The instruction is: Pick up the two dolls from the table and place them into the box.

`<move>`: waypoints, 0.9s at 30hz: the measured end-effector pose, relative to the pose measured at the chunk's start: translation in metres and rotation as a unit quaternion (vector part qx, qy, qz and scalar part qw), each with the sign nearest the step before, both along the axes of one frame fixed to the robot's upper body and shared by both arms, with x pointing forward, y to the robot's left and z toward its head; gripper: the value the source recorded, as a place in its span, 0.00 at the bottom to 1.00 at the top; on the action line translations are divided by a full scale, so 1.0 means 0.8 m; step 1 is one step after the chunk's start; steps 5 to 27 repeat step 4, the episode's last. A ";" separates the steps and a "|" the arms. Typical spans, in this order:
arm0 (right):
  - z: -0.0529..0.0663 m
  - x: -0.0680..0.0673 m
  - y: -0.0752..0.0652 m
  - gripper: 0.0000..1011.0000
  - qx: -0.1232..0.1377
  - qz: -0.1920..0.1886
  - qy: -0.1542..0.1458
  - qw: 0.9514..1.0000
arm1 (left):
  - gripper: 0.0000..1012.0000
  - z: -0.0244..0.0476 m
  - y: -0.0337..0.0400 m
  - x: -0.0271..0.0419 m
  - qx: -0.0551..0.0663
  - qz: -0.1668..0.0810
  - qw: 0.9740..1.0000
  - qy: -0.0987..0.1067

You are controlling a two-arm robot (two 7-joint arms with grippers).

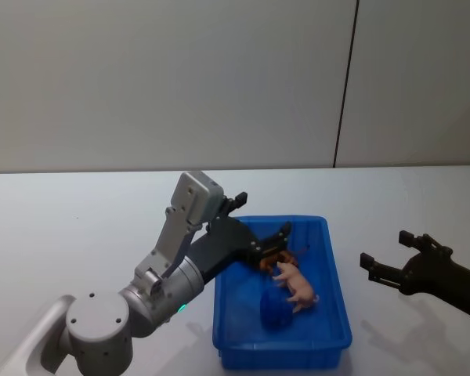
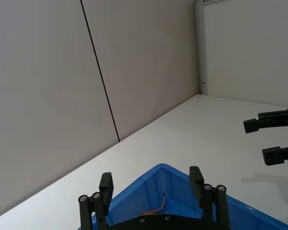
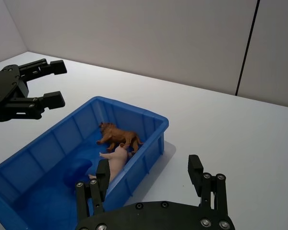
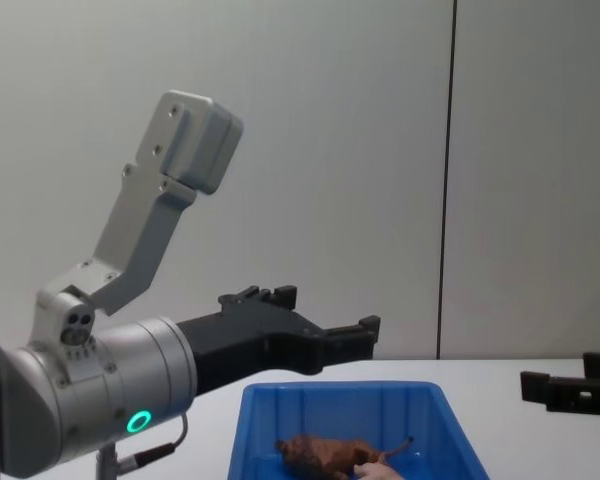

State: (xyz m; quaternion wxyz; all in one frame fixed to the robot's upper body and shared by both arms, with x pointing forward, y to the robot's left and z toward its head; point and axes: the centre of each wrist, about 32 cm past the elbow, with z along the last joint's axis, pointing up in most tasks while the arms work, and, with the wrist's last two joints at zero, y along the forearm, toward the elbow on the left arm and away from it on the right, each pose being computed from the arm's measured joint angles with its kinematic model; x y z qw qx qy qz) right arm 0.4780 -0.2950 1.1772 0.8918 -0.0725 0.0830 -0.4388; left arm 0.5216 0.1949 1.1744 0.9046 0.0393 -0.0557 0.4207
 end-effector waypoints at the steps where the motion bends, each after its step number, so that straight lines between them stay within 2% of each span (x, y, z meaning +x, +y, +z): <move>1: 0.000 0.000 0.000 0.99 0.000 0.000 0.000 1.000 | 0.99 -0.0002 -0.0007 0.0003 -0.001 0.000 1.000 0.000; 27: 0.000 0.000 0.000 0.99 0.000 0.000 0.000 1.000 | 0.99 -0.0007 -0.0018 0.0006 -0.001 -0.002 1.000 -0.001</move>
